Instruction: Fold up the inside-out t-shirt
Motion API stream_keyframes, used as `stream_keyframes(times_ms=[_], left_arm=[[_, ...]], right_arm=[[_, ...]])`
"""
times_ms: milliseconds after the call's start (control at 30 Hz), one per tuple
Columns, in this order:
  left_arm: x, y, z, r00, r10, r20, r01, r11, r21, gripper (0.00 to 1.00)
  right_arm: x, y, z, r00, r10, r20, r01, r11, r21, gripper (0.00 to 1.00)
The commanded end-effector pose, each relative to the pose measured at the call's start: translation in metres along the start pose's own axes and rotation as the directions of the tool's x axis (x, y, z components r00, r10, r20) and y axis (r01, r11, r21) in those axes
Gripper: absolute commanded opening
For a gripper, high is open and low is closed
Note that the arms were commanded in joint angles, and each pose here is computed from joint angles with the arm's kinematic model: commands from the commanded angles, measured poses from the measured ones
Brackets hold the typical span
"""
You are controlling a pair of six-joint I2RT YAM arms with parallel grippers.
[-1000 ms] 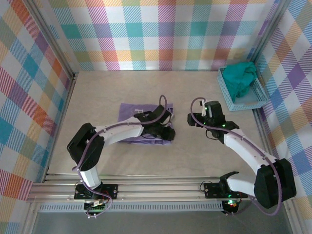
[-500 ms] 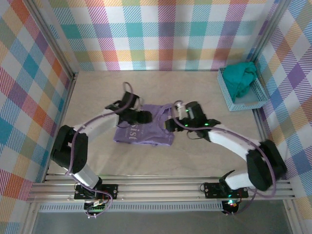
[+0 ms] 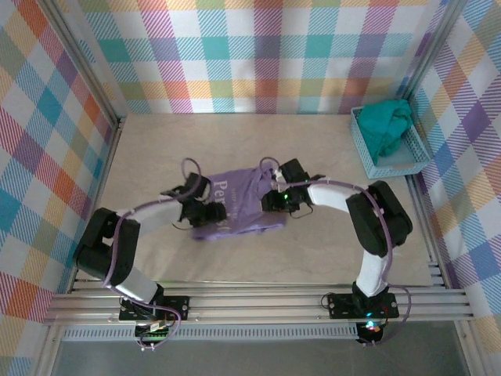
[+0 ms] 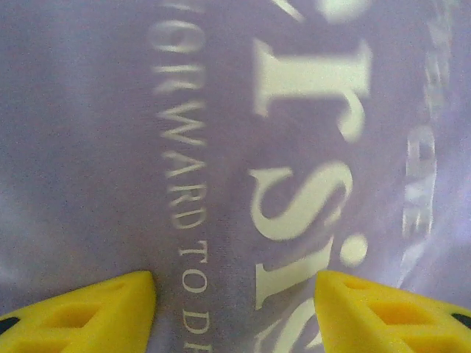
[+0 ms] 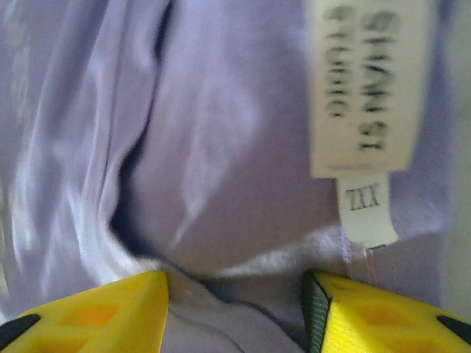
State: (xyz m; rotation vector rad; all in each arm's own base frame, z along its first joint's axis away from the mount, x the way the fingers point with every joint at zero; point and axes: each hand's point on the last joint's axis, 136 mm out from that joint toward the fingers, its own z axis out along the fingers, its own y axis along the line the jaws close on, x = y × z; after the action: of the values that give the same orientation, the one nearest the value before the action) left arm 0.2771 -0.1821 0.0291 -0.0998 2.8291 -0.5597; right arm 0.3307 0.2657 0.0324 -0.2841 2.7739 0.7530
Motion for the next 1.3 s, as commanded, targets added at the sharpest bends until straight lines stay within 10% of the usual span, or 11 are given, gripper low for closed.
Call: stream_keyframes(times_ms=[0, 267, 500, 700, 1267], left_arm=[[0.057, -0.068, 0.011, 0.992, 0.094, -0.089, -0.08, 0.986, 0.146, 0.6], [0.059, -0.197, -0.02, 0.93, 0.359, 0.077, -0.359, 0.845, 0.396, 0.63], [-0.065, -0.105, -0.06, 0.955, 0.129, 0.268, -0.199, 0.947, 0.252, 0.77], [-0.151, -0.03, -0.028, 0.976, 0.037, 0.215, -0.068, 0.988, 0.142, 0.83], [-0.147, -0.035, 0.056, 0.987, 0.135, -0.082, -0.11, 0.961, 0.254, 0.72]], right_arm=[[-0.036, -0.011, 0.002, 0.999, -0.044, 0.015, 0.043, 0.998, 0.047, 0.54], [-0.133, 0.011, -0.039, 0.98, -0.057, 0.189, 0.083, 0.987, -0.134, 0.58], [-0.103, -0.035, -0.066, 0.981, 0.008, 0.195, 0.003, 0.999, -0.054, 0.78], [-0.094, -0.051, -0.045, 0.992, 0.037, 0.124, -0.036, 0.999, -0.012, 0.86], [-0.067, -0.022, 0.019, 0.998, 0.054, -0.043, -0.057, 0.995, -0.084, 0.68]])
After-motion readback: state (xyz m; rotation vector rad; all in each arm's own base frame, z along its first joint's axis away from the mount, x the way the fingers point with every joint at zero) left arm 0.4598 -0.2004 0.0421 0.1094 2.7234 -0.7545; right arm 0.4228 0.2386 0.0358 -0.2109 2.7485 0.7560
